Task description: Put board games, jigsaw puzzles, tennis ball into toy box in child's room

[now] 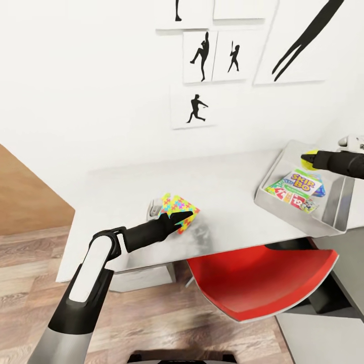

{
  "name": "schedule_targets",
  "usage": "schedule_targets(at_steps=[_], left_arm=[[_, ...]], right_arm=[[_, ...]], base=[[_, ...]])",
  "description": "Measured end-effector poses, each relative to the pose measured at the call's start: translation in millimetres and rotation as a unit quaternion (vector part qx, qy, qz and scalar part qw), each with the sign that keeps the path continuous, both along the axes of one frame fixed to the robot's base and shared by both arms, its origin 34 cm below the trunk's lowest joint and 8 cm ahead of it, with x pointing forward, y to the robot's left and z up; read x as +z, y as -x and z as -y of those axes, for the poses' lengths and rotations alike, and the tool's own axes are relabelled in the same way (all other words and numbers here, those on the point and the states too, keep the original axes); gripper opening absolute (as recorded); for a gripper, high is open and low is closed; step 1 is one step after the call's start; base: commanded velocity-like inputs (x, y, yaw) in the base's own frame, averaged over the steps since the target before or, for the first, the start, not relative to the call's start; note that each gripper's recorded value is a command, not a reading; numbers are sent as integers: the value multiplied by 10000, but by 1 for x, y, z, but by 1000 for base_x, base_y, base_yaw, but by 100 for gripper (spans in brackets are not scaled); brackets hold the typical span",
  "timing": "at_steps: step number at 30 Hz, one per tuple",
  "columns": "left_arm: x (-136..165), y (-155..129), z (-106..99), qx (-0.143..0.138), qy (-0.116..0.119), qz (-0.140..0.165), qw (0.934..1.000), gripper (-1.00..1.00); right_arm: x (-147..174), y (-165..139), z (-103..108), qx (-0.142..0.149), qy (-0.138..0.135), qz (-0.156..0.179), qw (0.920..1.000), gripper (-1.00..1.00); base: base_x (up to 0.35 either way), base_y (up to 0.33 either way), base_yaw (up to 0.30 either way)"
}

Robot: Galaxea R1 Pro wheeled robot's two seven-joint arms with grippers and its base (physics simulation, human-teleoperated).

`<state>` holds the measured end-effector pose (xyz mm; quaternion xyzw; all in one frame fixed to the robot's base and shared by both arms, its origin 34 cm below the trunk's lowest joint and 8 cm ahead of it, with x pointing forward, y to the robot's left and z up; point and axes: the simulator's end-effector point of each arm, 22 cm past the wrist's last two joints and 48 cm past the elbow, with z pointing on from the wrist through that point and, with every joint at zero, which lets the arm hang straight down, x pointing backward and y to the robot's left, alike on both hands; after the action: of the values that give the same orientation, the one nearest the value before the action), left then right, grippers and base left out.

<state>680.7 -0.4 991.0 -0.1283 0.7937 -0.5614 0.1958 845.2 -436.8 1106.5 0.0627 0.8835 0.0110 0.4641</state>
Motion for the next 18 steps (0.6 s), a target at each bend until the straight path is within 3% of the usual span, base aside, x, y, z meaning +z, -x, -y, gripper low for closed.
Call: schedule_targets(at_steps=[18], left_arm=[[0, 0, -1, -1, 0, 4, 10000, 100]], right_arm=[[-55, 10, 21, -273, -205, -617, 9975, -100]], base=[[14, -3, 0]])
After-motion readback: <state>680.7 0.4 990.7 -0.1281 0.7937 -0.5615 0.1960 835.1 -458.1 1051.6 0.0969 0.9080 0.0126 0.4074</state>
